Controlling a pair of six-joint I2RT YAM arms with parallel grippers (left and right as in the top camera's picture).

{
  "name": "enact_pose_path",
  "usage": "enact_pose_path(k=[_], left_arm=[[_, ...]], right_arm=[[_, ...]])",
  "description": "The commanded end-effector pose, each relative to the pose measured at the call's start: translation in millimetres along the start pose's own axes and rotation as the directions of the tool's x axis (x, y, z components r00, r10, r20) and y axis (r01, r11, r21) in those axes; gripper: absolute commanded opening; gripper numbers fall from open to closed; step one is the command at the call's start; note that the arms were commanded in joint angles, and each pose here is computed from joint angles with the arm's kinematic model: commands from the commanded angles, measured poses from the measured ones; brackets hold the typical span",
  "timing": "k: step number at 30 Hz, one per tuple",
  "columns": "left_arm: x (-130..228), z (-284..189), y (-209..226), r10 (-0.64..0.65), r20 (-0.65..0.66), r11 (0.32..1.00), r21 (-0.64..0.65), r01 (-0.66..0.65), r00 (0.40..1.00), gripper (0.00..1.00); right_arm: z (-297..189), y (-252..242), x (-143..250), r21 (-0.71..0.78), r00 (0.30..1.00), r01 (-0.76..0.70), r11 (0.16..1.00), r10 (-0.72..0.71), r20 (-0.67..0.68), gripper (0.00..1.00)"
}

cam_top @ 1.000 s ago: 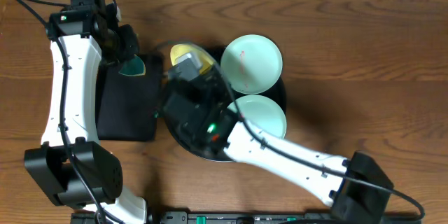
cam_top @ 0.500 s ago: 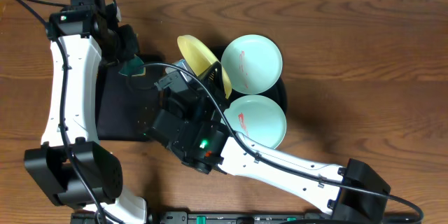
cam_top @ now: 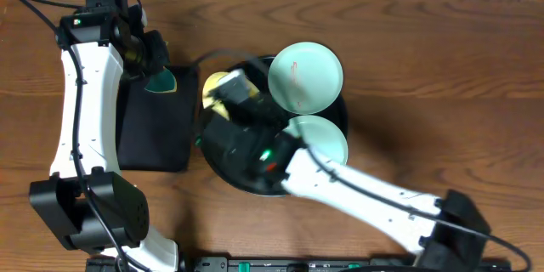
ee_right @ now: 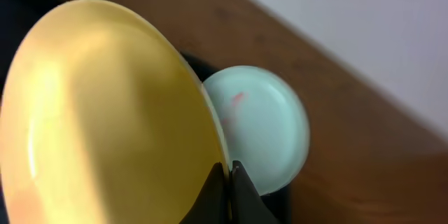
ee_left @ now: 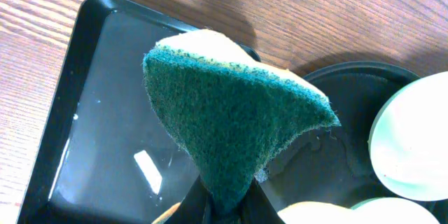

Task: Clean dirty plates on tray and stack at the side
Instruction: 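Lift the yellow plate off the round tray with right gripper, then place the yellow plate on the table right of the tray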

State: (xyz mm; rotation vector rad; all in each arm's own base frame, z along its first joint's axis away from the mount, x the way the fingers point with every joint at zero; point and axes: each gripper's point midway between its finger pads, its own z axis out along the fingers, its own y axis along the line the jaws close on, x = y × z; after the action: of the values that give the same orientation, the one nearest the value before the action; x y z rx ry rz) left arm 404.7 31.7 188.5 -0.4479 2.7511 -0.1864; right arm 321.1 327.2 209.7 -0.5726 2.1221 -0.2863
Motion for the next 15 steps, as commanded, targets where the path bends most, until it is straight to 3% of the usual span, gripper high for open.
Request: enact_pose_path(k=[1, 6, 11, 15], left_arm=[[4, 4, 4, 0.011, -0.015, 1.0, -0.017, -0.011, 1.0, 0.07], [10, 9, 6, 0.009, -0.035, 1.0, -0.021, -0.01, 0.999, 0.08], [15, 12, 7, 0.007, -0.056, 1.0, -0.025, -0.009, 0.998, 0.07], [16, 12, 7, 0.007, -0.058, 1.0, -0.026, -0.008, 0.998, 0.08]], right_arm=[[-9, -18, -15, -0.241, 0.979, -0.205, 0.949, 0.193, -0.072, 0.01], [-13, -75, -21, -0.388, 0.927, -0.375, 0.842, 0.335, -0.169, 0.01], [-23, -175, -9, -0.283, 0.846, -0.533, 0.798, 0.505, -0.169, 0.01], [-32, -258, 31, -0.12, 0.751, -0.658, 0.744, 0.634, -0.185, 0.01]])
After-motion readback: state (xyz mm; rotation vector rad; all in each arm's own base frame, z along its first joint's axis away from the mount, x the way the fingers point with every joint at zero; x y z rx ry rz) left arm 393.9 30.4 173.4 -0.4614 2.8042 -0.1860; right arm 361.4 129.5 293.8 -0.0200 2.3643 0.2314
